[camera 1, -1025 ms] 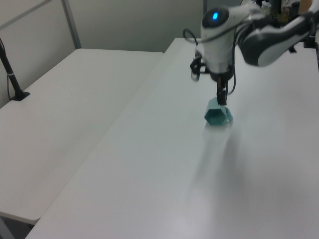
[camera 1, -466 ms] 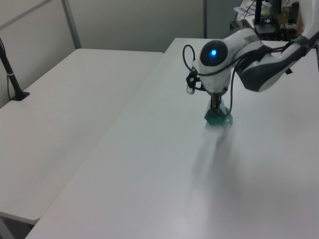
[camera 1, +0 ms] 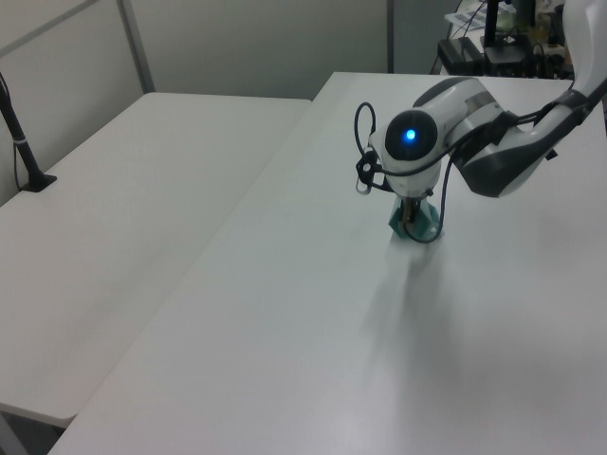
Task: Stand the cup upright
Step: 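Lower the open gripper onto the cup's rim end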
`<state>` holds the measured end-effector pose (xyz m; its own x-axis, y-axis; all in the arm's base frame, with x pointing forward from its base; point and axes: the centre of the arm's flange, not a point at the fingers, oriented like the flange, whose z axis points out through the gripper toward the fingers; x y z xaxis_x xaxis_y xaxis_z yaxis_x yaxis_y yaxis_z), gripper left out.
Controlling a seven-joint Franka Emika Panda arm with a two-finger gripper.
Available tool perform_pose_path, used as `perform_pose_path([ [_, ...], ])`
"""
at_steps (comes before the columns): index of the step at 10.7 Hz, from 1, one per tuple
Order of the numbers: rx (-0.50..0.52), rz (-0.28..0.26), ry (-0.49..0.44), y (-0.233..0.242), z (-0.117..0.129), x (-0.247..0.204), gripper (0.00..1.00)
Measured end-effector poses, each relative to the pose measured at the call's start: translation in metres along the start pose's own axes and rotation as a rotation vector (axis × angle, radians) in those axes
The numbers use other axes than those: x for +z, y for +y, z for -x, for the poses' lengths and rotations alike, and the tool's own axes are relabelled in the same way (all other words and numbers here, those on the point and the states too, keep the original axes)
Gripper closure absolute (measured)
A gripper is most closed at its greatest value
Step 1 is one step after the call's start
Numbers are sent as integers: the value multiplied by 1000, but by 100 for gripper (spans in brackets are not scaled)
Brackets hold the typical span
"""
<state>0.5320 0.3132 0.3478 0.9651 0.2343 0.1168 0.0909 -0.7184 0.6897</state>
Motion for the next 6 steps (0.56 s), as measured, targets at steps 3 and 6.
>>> perform_pose_path([
  [3,-6,41,2,-16,1,21,1],
  [6,-14,65,18,-20,0,27,1],
])
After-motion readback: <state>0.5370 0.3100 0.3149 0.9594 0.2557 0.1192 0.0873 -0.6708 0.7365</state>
